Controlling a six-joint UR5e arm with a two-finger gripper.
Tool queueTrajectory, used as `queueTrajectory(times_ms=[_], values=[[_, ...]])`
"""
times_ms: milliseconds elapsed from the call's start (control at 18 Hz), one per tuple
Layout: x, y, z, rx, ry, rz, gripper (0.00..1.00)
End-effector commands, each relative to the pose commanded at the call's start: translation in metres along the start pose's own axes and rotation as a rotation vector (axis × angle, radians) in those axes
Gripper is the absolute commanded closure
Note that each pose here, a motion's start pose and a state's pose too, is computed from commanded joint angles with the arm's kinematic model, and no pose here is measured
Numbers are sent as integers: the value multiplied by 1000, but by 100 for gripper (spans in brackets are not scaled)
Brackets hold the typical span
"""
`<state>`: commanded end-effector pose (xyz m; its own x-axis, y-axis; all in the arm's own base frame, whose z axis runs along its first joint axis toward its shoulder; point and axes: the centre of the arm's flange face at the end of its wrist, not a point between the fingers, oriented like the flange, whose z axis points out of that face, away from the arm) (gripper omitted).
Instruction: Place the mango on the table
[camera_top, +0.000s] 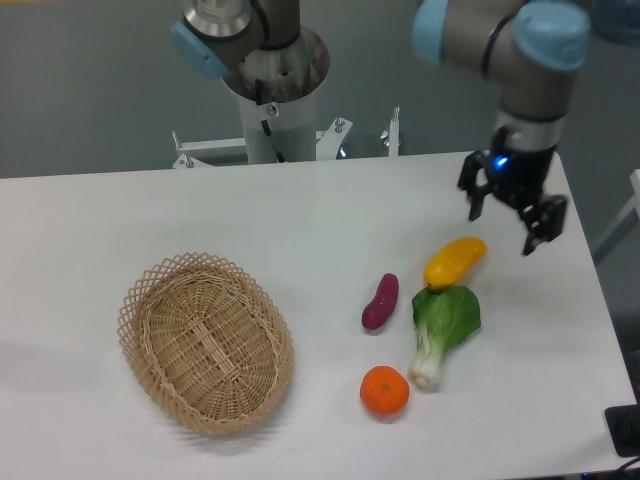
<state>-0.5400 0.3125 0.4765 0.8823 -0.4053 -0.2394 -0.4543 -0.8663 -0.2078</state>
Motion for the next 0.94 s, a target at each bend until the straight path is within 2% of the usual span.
queueTrajectory(times_ms=[222,500,944], values=[[-10,4,-20,-27,-22,91,0],[-10,50,-34,-55,-35,208,0],[-8,60,-35,-55,-34,199,0]])
